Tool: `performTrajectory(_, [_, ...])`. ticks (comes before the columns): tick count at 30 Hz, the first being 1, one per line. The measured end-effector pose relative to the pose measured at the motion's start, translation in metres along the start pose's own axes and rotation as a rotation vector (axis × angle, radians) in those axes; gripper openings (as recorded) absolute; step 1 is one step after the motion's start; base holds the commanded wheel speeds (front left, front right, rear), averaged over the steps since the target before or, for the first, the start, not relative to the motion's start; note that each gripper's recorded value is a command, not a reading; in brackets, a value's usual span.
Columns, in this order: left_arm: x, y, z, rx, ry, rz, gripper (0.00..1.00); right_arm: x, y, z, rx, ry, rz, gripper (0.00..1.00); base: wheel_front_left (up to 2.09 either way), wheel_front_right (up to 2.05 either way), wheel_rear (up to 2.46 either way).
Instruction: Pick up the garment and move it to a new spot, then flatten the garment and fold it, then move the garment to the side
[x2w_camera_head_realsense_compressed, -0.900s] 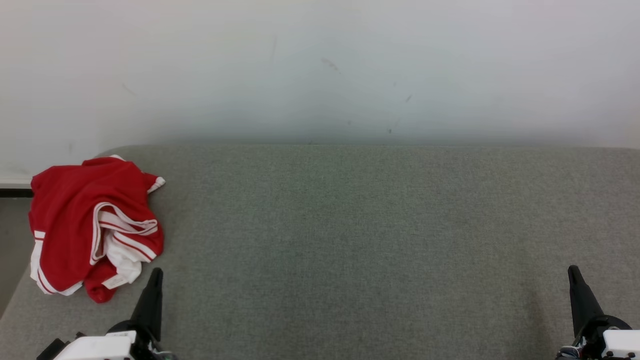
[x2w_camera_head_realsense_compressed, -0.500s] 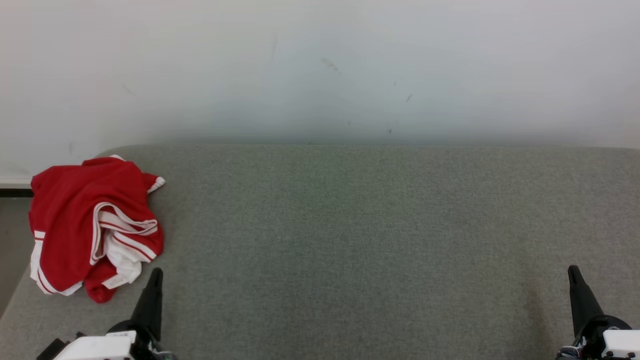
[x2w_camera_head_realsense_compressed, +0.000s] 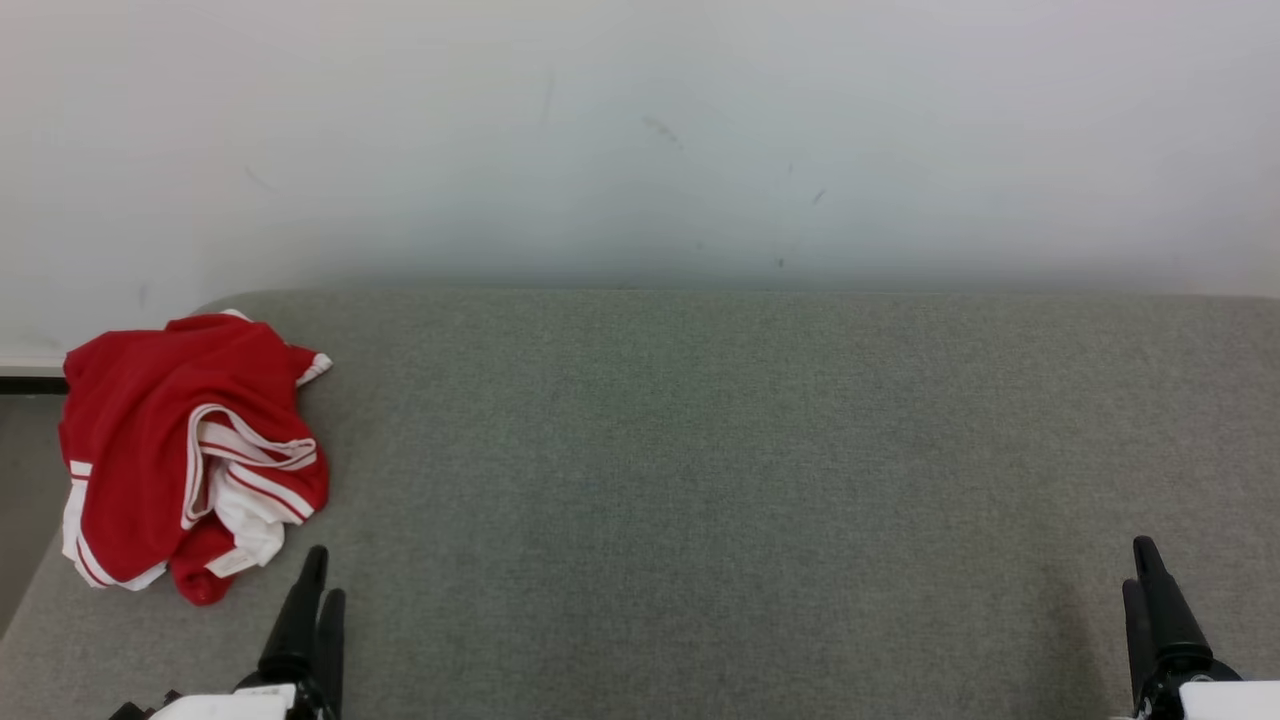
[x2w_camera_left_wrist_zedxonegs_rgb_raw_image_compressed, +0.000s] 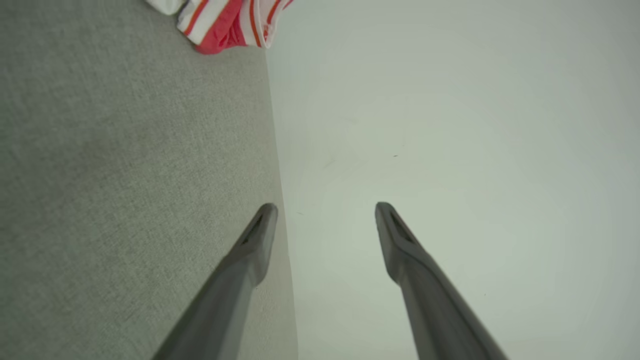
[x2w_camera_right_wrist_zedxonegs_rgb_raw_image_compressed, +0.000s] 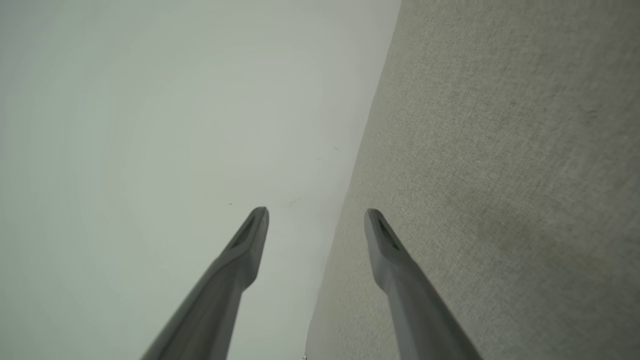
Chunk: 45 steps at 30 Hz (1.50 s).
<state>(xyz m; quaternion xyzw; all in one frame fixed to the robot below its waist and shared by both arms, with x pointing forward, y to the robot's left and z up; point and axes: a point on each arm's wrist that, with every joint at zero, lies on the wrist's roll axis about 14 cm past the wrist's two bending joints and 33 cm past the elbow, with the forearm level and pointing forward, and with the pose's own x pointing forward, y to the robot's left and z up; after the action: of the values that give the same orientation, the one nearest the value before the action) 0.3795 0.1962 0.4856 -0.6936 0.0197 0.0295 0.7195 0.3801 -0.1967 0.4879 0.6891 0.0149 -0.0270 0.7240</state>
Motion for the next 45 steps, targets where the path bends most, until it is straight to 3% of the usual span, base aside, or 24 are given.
performTrajectory(9, [0.0,-0.004,0.0,0.133,-0.016,-0.008,1.0,0.0,0.008,-0.006,-0.216,0.008,0.021,1.0,0.0,0.0,0.0])
performTrajectory(20, [0.001,-0.013,-0.002,0.4,-0.023,-0.032,1.0,-0.001,0.013,-0.008,-0.522,0.02,0.043,1.0,0.0,0.0,0.0])
performTrajectory(32, [-0.003,-0.012,-0.005,0.692,-0.021,-0.025,1.0,-0.003,0.008,-0.009,-0.737,0.016,0.038,1.0,0.0,0.0,0.0])
performTrajectory(45, [-0.005,-0.016,-0.007,0.907,-0.031,-0.043,1.0,-0.004,0.007,-0.012,-0.923,0.016,0.053,1.0,0.0,0.0,0.0])
